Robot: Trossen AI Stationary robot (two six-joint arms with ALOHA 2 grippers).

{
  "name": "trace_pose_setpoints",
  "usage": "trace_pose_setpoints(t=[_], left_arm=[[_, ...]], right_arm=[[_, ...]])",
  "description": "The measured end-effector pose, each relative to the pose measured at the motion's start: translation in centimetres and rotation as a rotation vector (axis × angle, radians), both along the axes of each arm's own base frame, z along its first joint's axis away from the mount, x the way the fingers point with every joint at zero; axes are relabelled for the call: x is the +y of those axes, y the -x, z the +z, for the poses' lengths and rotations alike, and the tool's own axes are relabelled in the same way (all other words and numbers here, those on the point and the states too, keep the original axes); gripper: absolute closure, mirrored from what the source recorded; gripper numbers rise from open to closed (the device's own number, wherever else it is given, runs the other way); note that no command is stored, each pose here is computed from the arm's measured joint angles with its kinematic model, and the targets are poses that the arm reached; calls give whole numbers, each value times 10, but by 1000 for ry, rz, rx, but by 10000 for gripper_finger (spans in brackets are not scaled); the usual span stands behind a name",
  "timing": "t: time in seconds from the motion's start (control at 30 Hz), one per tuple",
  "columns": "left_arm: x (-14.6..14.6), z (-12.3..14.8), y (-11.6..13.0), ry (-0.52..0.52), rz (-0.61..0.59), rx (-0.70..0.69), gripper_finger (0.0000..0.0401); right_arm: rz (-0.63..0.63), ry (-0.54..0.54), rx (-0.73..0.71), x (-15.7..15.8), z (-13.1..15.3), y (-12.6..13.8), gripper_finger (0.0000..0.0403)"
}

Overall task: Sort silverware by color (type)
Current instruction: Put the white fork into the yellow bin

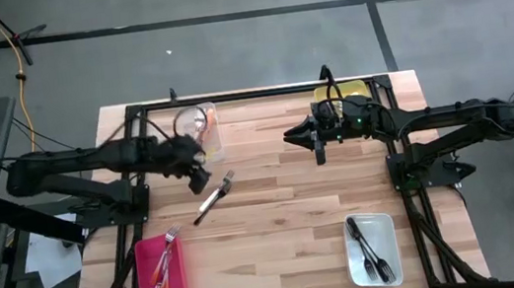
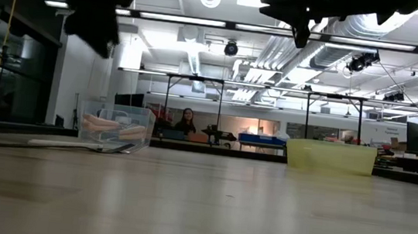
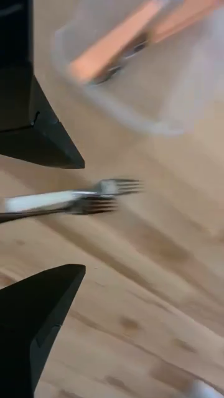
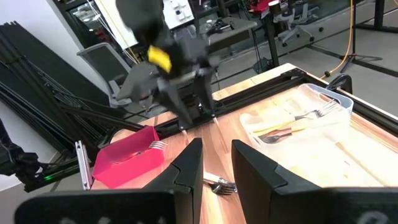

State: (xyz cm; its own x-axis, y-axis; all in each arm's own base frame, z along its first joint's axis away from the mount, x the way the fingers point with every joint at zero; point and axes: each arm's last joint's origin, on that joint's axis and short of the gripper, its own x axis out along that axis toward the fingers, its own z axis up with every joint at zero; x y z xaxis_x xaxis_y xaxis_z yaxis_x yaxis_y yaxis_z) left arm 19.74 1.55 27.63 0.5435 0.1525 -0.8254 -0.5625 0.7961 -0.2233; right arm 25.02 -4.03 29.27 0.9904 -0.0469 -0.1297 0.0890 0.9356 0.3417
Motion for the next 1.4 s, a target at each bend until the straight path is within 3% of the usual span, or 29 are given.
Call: trace_pose_setpoints(t=[0.13, 0.33, 0.7, 1.4], left_arm=[[-13, -23, -6, 42, -39, 70, 148], [-33, -62, -16, 19, -90, 201, 148], [-28, -125, -19, 96, 165, 291, 149], [-26, -135, -25, 0, 48, 324, 149]], right_arm=[[0, 0, 12, 0, -1, 0, 333], [-3, -3, 34, 0, -3, 0, 334], [-5, -7, 59, 0, -6, 1, 334], [-7, -17, 81, 0, -8, 1, 334]])
